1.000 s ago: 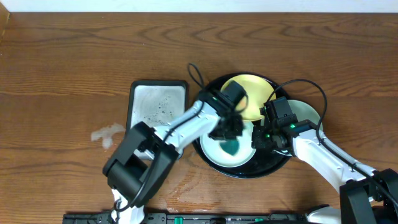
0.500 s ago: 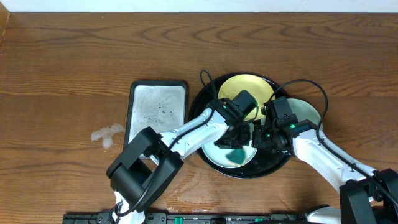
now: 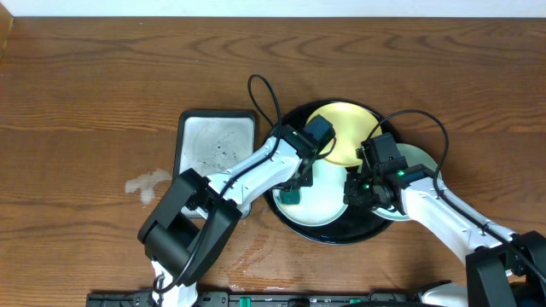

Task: Clean dirty plates on tray and stack at the side
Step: 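Scrub the lower mint-green plate with the sponge in left gripper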

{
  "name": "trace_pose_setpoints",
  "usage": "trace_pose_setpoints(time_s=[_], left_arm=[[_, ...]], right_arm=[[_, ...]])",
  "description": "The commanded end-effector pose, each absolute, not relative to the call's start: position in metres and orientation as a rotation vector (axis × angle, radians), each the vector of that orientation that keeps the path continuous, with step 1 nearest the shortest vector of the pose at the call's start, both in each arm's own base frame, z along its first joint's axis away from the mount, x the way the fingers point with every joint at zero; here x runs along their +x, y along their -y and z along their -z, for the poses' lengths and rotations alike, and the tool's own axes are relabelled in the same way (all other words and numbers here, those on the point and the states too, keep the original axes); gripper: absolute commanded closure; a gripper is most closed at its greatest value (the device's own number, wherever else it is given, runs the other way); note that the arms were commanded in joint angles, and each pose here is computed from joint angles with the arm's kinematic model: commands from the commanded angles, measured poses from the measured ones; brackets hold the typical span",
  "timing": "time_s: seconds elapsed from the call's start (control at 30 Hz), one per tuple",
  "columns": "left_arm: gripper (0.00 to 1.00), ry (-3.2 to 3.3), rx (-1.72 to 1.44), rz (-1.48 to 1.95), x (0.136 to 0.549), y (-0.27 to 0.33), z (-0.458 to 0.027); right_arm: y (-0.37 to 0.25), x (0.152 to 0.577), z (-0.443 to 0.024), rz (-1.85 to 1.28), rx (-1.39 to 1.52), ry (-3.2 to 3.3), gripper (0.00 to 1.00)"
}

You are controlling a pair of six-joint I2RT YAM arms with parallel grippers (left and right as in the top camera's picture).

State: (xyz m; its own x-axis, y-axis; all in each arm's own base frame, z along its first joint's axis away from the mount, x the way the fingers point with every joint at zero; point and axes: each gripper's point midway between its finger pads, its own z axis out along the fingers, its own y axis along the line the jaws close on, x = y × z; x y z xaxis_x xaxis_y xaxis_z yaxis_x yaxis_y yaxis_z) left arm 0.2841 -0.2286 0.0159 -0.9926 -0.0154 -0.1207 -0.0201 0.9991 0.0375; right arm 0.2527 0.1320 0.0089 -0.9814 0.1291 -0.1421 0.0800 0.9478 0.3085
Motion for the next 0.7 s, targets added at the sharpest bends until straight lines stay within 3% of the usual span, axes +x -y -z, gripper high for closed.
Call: trace_pose_setpoints(time_s=[0.0, 0.23, 0.67], left_arm=[[0.92, -2.93, -0.087, -0.167, 0.309, 0.207, -0.005], [0.92, -2.988, -0.018, 0.524, 0.304, 0.299, -0.009], [0.93, -3.118, 0.274, 0.894, 0.232, 0.367, -0.008]], right_arm=[[-0.122, 0.25, -0.003, -0.365, 0.145, -2.958, 0.99], [-0.122, 0.249, -0.003, -0.361, 0.12, -2.96, 0.99], [-0.122, 0.249, -0.003, -0.36, 0.109, -2.96, 0.99]])
